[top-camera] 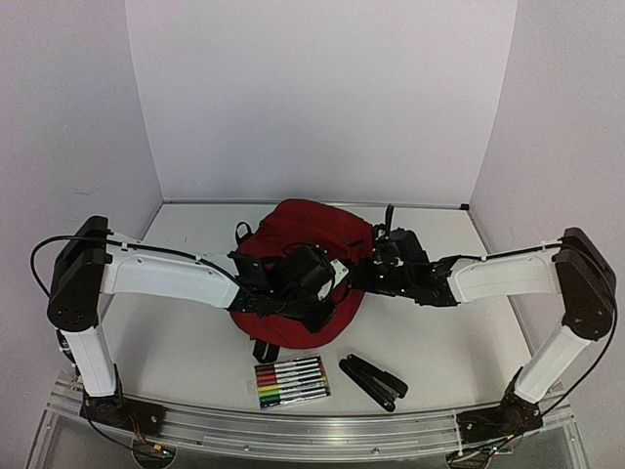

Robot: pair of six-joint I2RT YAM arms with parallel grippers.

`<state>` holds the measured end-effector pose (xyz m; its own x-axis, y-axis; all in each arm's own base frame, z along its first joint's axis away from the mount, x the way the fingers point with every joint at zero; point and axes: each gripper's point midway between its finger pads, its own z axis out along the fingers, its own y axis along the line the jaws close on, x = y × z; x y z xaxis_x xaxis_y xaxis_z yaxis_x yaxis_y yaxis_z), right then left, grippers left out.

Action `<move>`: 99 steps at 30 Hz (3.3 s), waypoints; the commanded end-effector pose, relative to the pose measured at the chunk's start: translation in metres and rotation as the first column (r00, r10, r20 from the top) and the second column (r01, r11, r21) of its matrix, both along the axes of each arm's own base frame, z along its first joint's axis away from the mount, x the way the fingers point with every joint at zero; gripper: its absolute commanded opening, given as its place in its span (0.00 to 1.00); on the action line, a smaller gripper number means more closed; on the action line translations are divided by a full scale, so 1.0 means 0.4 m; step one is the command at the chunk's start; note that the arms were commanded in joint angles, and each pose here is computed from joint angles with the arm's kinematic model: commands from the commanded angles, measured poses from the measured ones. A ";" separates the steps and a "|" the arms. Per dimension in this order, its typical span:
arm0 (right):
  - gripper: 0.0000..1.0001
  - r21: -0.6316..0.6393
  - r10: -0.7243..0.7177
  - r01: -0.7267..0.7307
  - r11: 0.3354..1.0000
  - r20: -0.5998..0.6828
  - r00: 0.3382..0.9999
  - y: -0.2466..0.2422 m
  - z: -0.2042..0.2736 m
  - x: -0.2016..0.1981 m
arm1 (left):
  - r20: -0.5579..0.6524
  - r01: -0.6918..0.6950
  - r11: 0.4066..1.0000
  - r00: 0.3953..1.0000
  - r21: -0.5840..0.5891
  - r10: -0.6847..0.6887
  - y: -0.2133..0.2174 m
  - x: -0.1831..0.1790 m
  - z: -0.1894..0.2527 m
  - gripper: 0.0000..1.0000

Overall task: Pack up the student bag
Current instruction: Zip the student bag at the center of the board, then adjust the student bag at the center of the board.

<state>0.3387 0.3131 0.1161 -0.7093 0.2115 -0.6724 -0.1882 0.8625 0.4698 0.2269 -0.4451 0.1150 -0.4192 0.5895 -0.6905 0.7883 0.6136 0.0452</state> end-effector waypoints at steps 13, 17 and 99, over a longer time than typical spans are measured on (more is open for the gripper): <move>0.00 0.027 -0.127 0.125 0.992 0.076 0.989 -0.057 0.072 0.114 | -0.006 -0.077 0.995 0.997 0.060 0.077 0.155 -0.040 -0.034 0.00; 0.00 0.017 -0.142 0.141 0.990 0.083 0.986 -0.070 0.070 0.155 | -0.015 -0.111 0.992 0.994 0.063 0.113 0.190 -0.046 -0.043 0.00; 0.64 -0.070 0.156 -0.154 0.986 0.031 0.987 -0.076 0.187 -0.100 | -0.514 -0.725 0.512 0.688 -0.461 0.512 0.663 0.584 0.195 0.80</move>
<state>0.2973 0.2861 0.1504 -0.7781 0.1232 -0.6160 -0.2845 0.8051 0.5204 0.4997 -0.2021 0.1633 -0.7713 -0.2853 -0.5689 0.1925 0.7475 -0.6358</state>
